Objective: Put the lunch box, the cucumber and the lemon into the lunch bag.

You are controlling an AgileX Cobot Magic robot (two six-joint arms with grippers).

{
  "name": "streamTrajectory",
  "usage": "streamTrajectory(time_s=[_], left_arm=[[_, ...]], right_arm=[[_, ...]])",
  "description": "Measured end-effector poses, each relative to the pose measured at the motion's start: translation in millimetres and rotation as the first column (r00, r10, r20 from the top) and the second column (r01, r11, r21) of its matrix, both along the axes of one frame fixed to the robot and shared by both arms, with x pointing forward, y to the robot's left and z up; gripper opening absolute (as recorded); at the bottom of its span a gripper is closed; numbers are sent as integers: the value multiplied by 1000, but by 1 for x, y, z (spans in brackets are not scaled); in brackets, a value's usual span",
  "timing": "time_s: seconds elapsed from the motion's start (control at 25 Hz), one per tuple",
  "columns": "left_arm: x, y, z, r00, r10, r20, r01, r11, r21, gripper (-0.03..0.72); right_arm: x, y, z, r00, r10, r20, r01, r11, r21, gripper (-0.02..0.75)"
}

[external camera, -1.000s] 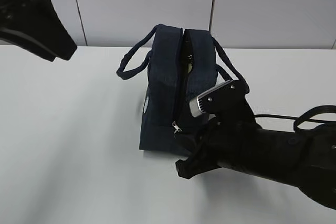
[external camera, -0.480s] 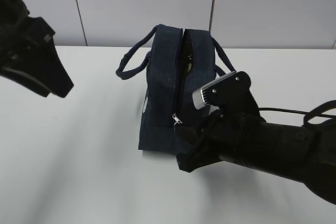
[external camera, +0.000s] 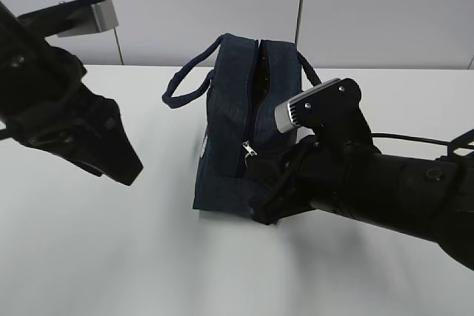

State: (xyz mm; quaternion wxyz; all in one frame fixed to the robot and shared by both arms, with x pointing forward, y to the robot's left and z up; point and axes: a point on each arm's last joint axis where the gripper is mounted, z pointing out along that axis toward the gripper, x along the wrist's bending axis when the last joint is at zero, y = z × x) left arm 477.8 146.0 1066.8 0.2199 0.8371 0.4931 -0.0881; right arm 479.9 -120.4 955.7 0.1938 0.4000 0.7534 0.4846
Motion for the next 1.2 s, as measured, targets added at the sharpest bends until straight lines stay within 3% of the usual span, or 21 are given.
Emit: streamTrajectory(time_s=[0.4, 0.8, 1.2], left_arm=[[12, -43, -34, 987, -79, 139, 81, 997, -9, 353], [34, -54, -57, 962, -106, 252, 107, 994, 8, 353], [44, -60, -78, 962, -105, 251, 107, 994, 5, 353]], right_arm=[[-2, -2, 11, 1000, -3, 25, 2, 1000, 17, 0], [-3, -3, 16, 999, -3, 39, 2, 1000, 27, 0], [-3, -3, 17, 999, -15, 33, 13, 999, 35, 0]])
